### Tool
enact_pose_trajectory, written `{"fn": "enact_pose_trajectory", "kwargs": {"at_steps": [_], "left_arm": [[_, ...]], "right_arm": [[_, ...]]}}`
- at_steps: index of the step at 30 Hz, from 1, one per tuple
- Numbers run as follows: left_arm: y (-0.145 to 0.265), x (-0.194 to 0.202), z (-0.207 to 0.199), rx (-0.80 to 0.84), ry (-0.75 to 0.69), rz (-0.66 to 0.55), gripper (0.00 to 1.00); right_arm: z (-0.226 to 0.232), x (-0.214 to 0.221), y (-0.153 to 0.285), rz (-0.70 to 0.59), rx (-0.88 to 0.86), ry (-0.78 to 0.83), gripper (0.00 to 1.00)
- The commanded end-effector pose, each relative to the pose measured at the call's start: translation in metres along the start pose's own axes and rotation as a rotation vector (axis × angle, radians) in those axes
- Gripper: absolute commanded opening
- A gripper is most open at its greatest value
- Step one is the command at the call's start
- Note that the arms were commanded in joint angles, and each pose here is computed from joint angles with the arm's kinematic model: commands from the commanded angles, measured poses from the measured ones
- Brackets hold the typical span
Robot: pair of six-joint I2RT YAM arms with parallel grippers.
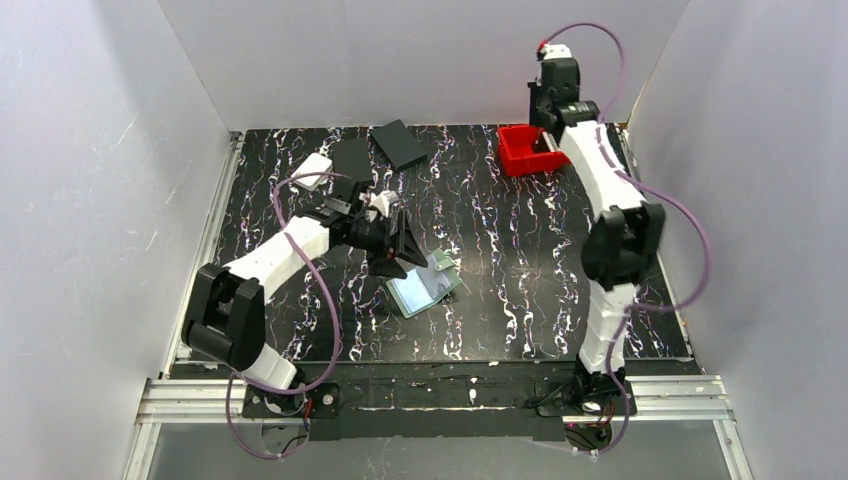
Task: Put the credit cards into the card holder
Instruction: Pick up the credit card from the storage box.
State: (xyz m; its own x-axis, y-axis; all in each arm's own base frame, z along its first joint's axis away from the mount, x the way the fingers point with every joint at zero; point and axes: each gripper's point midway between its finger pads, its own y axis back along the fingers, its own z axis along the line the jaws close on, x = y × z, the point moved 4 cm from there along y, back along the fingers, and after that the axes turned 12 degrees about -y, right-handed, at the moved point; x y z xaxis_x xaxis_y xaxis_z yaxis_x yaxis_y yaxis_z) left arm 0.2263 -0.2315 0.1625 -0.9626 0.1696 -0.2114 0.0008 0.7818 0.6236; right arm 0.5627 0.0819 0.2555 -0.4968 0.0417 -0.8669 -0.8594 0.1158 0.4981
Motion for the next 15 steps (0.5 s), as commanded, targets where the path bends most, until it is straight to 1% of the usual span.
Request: {"fn": "enact_pose_trajectory", "kwargs": {"at_steps": [1,2,3,5,7,9,10,11,13,15], "left_arm": [[0.041,-0.025,-0.036,0.137,-0.032,-0.137,0.75],[0.049,-0.030,-0.039,0.160,-0.008,-0.168,0.75],[0.056,-0.035,-0.042,0.184,-0.014,-0.196,0.75],[0.070,-0.042,-0.053,0.237,0.009,-0.253,0.75],[0.083,-0.047,-0.062,0.281,0.017,-0.315,0.75],[0.093,-0.051,-0.070,0.326,0.031,-0.381,0.76],[0.096,-0.051,-0.072,0.346,0.041,-0.406,0.76],[0.100,-0.052,-0.076,0.353,0.037,-0.434,0.78],[0.106,-0.052,-0.083,0.350,0.029,-0.473,0.78],[0.113,-0.051,-0.087,0.344,0.022,-0.519,0.78]], "right_arm": [[0.046,-0.006,0.084,0.006,-0.404,-0.392,0.01],[0.057,-0.005,0.109,0.002,-0.538,-0.475,0.01],[0.073,0.009,0.118,0.045,-0.669,-0.549,0.01],[0.098,0.016,0.157,0.090,-0.930,-0.671,0.01],[0.121,0.034,0.186,0.202,-1.122,-0.754,0.01],[0.142,0.052,0.212,0.300,-1.236,-0.811,0.01],[0.150,0.054,0.227,0.307,-1.306,-0.831,0.01],[0.159,0.065,0.238,0.349,-1.349,-0.856,0.01],[0.177,0.072,0.263,0.413,-1.439,-0.910,0.01],[0.192,0.078,0.281,0.439,-1.519,-0.929,0.01]]}}
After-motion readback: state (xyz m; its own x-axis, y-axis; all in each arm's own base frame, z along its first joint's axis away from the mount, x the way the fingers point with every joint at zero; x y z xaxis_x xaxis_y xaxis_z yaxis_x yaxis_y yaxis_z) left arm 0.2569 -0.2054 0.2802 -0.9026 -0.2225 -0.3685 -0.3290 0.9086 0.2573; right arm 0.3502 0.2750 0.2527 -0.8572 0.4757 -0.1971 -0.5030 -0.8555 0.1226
